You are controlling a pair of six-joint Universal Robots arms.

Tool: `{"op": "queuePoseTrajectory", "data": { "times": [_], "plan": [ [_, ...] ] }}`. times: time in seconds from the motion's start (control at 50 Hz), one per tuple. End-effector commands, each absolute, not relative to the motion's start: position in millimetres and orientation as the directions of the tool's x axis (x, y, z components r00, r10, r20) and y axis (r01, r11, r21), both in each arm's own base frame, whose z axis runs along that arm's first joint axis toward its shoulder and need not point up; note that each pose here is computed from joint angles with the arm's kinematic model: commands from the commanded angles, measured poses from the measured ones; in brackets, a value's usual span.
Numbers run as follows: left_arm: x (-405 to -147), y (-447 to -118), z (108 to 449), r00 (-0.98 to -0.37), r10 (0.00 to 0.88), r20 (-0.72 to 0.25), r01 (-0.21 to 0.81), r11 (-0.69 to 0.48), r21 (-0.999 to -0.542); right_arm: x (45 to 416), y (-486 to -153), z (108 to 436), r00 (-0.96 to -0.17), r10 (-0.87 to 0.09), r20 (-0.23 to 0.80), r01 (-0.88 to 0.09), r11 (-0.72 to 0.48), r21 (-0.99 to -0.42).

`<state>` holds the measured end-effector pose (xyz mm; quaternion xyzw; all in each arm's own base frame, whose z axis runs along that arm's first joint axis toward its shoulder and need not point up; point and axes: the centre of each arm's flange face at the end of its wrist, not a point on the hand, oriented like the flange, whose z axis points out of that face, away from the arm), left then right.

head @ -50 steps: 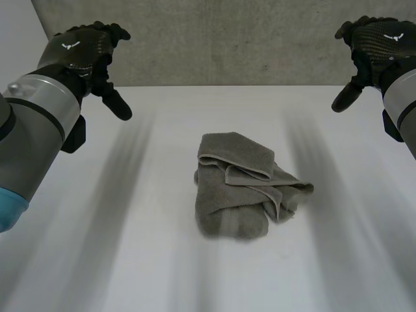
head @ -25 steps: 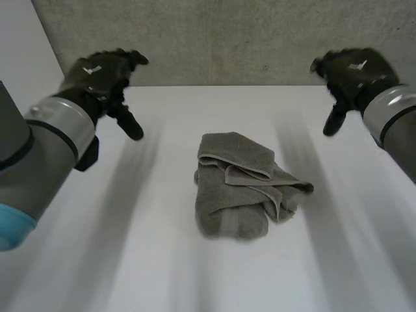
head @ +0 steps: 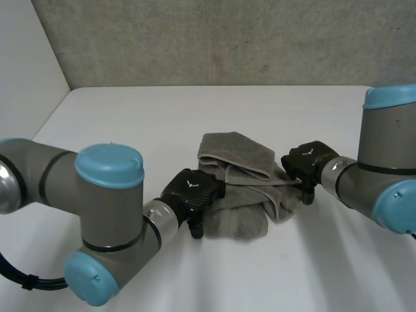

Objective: Fold the towel.

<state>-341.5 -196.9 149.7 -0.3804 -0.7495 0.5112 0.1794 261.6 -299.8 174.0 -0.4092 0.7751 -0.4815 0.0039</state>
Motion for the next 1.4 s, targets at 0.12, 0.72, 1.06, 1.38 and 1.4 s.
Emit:
{"op": "queuePoseTrajectory", "data": {
  "times": [0.12, 0.72, 1.06, 1.38, 1.4],
  "plan": [
    [-349, -212, 136, -0.744, 0.637, -0.202, 0.326, 0.081, -0.942, 267, -317, 166, -0.793, -0.556, 0.247, -0.446, 0.255, -0.858],
    [-283, -284, 222, -0.882, 0.429, -0.195, 0.172, -0.093, -0.981, 199, -309, 246, -0.5, -0.638, 0.585, -0.778, 0.035, -0.627],
    [-299, -219, 229, -0.815, 0.551, -0.178, 0.189, -0.037, -0.981, 199, -317, 295, -0.789, -0.456, 0.412, -0.488, 0.058, -0.871],
    [-342, -190, 202, -0.757, 0.639, 0.138, -0.021, 0.187, -0.982, 237, -289, 217, -0.879, -0.462, 0.113, -0.221, 0.186, -0.957],
    [-348, -190, 201, -0.746, 0.641, 0.181, -0.053, 0.214, -0.975, 242, -286, 209, -0.88, -0.468, 0.085, -0.2, 0.203, -0.959]
  ]
}}
